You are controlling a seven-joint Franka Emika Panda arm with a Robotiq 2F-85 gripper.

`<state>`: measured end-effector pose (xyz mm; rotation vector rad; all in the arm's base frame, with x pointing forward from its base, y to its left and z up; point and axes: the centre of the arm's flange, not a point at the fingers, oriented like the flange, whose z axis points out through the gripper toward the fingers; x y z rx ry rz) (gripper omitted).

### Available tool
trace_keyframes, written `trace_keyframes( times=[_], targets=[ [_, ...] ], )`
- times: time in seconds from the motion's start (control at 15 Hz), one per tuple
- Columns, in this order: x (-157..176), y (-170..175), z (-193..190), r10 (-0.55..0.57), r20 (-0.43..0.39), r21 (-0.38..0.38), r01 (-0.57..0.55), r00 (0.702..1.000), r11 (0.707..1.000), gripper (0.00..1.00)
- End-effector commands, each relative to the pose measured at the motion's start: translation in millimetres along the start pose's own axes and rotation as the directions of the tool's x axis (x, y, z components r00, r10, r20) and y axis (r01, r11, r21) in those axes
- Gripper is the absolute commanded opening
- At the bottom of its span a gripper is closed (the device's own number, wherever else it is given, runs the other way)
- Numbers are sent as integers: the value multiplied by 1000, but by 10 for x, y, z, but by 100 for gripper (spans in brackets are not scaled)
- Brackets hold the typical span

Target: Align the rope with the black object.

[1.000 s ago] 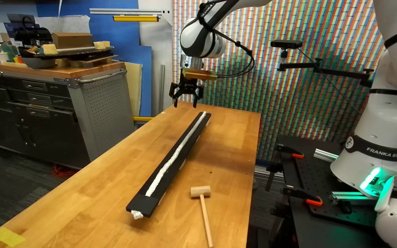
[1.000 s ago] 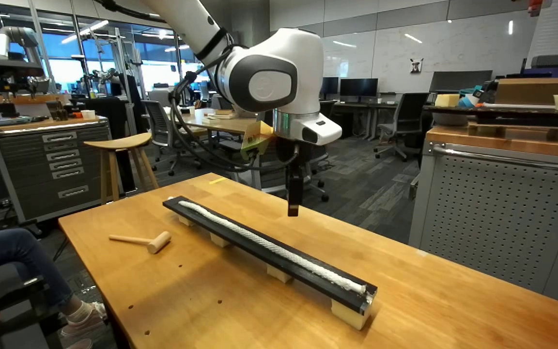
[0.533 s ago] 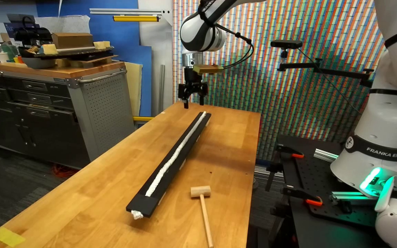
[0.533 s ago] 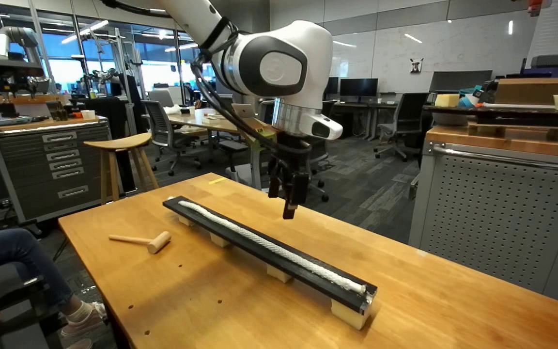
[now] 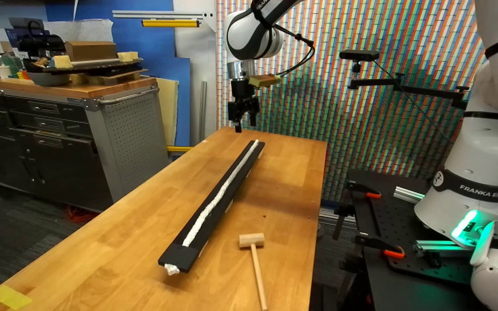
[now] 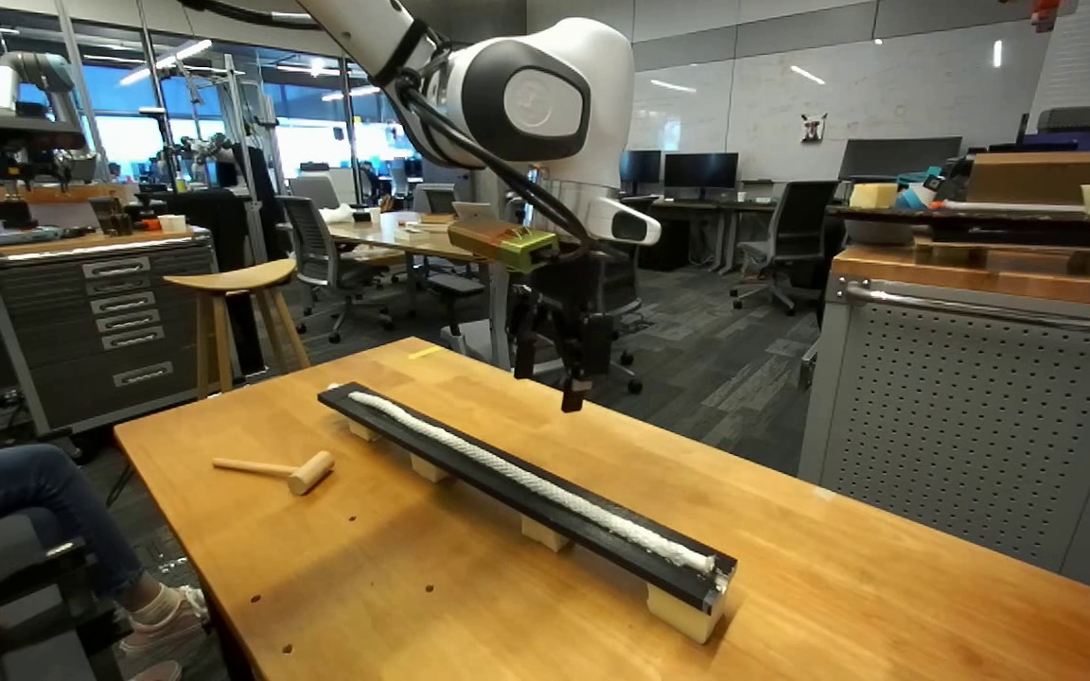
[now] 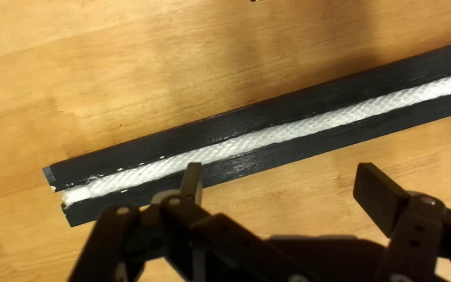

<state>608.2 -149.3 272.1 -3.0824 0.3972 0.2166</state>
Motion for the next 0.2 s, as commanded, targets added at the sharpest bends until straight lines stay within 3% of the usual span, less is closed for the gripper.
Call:
trace_keyframes(
  times=[0.0,0.13],
  targets=[
    [-1,0,-1,-1,0,0,1,1000,1000,100],
    [-3,0,4,-2,1,0,2,1000,1000,100]
  ],
)
